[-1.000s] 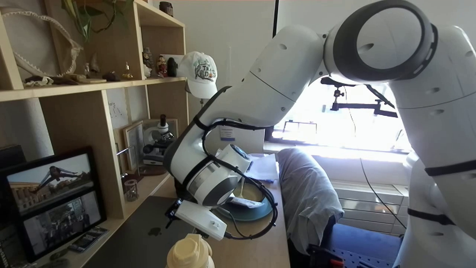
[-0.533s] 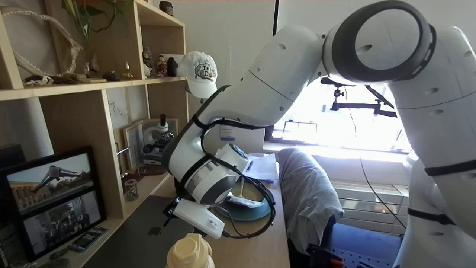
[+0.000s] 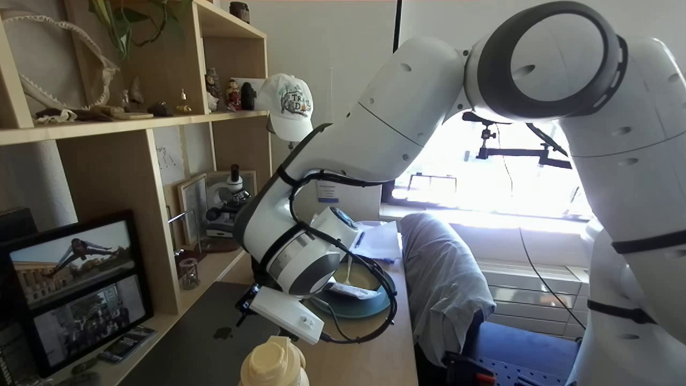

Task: Open the laptop

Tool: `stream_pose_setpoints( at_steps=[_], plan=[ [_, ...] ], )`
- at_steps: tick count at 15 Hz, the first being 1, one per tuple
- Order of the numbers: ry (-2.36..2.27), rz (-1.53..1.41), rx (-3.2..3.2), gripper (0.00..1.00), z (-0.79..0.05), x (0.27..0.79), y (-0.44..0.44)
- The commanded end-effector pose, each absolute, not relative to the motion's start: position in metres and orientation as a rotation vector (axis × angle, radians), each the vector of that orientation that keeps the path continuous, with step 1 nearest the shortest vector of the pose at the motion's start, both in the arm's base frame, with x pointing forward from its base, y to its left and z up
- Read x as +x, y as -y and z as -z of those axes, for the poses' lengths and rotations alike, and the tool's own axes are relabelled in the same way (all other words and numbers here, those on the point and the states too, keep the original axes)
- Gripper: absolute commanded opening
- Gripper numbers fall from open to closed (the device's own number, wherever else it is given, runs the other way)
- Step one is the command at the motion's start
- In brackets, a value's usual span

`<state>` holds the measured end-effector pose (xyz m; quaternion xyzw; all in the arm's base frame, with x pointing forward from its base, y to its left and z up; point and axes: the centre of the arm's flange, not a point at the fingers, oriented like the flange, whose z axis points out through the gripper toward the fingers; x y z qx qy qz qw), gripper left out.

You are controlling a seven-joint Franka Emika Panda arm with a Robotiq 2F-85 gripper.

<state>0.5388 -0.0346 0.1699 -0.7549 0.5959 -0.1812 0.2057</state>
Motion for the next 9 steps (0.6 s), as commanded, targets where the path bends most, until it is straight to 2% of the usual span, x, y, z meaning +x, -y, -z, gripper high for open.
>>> stream_pose_setpoints(
  at_steps=[1, 9],
  plan=[
    [-1.699, 0.502, -2.111, 1.0, -0.166, 0.545, 0.037],
    [-1.701, 0.501, -2.111, 1.0, -0.159, 0.546, 0.039]
  ],
)
